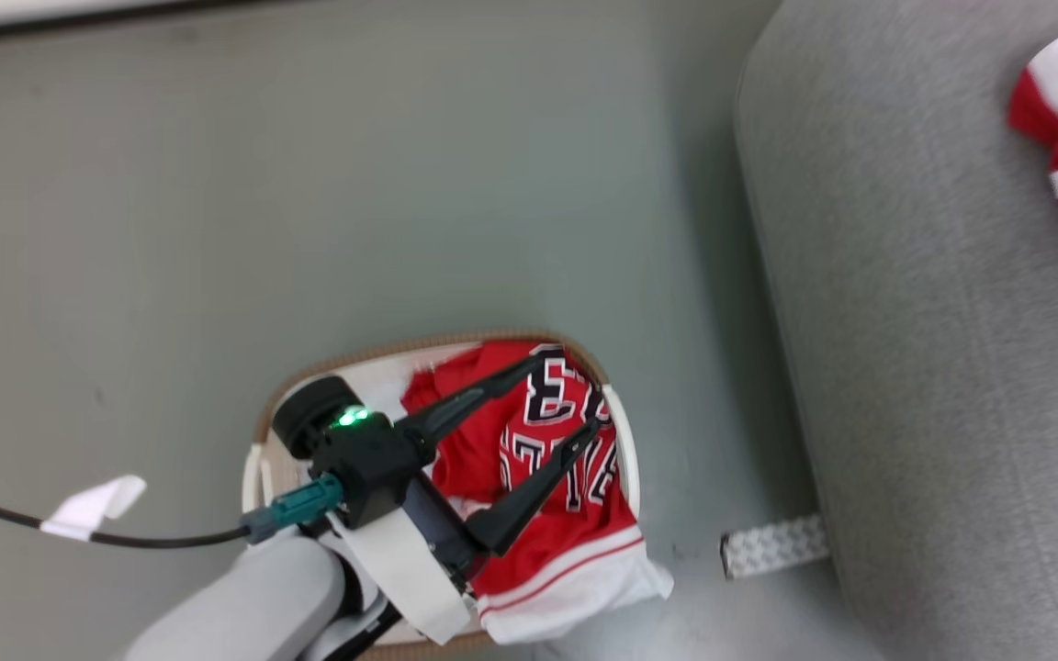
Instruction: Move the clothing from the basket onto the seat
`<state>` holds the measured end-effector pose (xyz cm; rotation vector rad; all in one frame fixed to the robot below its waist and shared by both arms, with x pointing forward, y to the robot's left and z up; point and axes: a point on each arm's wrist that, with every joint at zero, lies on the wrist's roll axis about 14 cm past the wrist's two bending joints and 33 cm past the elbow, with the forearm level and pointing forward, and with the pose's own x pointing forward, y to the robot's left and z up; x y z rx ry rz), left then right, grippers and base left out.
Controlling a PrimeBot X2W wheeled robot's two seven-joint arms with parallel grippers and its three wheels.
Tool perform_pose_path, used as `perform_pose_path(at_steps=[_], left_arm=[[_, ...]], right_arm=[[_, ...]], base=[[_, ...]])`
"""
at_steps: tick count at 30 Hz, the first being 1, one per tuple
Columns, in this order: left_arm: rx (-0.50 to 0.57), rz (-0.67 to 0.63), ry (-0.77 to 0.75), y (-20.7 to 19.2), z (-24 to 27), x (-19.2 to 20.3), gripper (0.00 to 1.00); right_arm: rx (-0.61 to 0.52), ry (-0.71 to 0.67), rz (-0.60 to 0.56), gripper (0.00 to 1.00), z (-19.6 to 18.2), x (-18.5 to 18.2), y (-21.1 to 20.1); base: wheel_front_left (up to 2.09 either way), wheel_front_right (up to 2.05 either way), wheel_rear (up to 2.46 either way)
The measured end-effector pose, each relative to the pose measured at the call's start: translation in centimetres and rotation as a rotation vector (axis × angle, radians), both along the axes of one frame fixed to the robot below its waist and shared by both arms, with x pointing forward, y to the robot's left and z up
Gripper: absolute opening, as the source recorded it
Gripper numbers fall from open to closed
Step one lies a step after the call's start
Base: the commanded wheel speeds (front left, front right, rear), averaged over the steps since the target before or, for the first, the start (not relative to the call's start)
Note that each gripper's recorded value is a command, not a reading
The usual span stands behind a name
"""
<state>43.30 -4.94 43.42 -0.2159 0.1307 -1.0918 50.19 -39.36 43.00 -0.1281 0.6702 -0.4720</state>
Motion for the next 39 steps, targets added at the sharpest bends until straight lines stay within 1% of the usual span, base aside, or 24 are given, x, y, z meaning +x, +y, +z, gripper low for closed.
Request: perform_pose_path(at_steps=[5,11,15,18,22,26,31,39], left_arm=[[0.003,0.044,-0.015,0.0,2.1,-0.9,1.00],[-0.012,0.147,-0.077,1.1,6.1,-0.9,1.00],[-0.036,0.232,-0.146,2.4,9.7,-0.8,1.00],[-0.035,0.310,-0.195,4.2,11.7,-0.8,1.00],[-0.048,0.436,-0.255,7.3,14.5,-0.7,1.00],[-0.039,0.586,-0.272,11.6,15.3,-0.8,1.00],[-0.045,0.767,-0.260,17.2,15.2,-1.5,1.00],[-0.038,0.946,-0.238,22.4,13.6,-3.6,1.00]], right_arm=[[-0.018,0.014,0.053,1.00,2.6,-2.3,0.0],[-0.037,-0.100,0.148,1.00,7.5,-4.5,0.2],[-0.030,-0.253,0.233,1.00,11.9,-5.0,1.5],[-0.005,-0.318,0.313,1.00,13.0,-5.8,3.8],[0.018,-0.498,0.413,1.00,16.6,-6.0,7.1],[0.077,-0.597,0.506,1.00,16.8,-6.6,11.6],[0.149,-0.775,0.590,1.00,18.3,-7.3,16.8],[0.233,-0.876,0.631,1.00,15.5,-10.6,21.7]], base=[[0.00,0.00,0.00],[0.00,0.00,0.00],[0.00,0.00,0.00],[0.00,0.00,0.00],[0.00,0.00,0.00],[0.00,0.00,0.00],[0.00,0.00,0.00],[0.00,0.00,0.00]])
